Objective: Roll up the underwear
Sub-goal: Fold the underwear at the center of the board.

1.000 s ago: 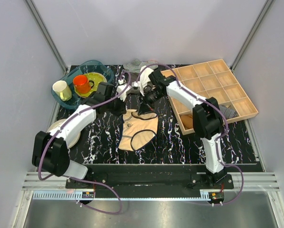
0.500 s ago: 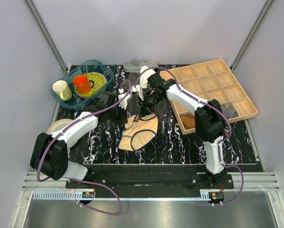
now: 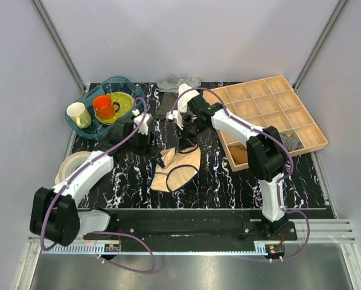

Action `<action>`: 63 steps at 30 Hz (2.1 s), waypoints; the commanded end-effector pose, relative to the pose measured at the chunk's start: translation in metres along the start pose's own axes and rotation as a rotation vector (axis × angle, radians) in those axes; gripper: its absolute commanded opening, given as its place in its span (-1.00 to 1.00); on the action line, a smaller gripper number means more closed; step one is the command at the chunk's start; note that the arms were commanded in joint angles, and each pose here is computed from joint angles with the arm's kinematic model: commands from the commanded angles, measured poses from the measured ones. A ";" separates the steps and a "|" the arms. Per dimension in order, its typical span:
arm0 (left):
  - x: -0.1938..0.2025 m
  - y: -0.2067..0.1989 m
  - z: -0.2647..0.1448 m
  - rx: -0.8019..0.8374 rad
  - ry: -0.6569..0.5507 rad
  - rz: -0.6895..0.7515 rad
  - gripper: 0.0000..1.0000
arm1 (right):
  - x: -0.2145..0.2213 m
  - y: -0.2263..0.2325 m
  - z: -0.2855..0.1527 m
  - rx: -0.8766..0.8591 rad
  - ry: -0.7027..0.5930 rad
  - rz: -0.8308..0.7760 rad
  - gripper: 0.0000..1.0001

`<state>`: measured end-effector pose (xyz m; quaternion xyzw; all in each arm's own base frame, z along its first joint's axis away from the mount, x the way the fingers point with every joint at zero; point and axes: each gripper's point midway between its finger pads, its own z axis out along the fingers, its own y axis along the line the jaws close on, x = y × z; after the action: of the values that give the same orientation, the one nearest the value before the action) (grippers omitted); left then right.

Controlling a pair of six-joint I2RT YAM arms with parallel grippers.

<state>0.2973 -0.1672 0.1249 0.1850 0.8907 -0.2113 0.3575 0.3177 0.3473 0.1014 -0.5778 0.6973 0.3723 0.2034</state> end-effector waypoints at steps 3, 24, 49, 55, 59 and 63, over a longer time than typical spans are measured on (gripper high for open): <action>-0.014 0.001 -0.010 0.057 -0.119 -0.133 0.33 | -0.015 0.000 -0.005 0.021 -0.030 -0.040 -0.98; 0.022 -0.022 0.028 0.231 -0.011 -0.401 -0.04 | -0.017 -0.001 -0.003 0.014 -0.036 -0.027 -0.97; -0.083 0.041 0.043 0.096 -0.166 -0.318 -1.00 | -0.049 -0.080 -0.013 0.244 -0.039 0.008 -0.94; -0.089 0.065 0.074 0.098 -0.124 -0.340 -1.00 | -0.058 -0.115 -0.012 0.299 -0.073 0.060 -0.89; -0.089 0.076 0.086 0.091 -0.113 -0.346 -1.00 | -0.064 -0.124 -0.010 0.295 -0.094 0.070 -0.89; -0.089 0.077 0.090 0.103 -0.109 -0.340 -1.00 | -0.065 -0.120 -0.006 0.253 -0.109 0.072 -0.89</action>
<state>0.4261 -0.1617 0.0851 0.0130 0.8953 -0.3147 0.3149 0.4479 0.3694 0.0944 -0.5036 0.7609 0.2963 0.2823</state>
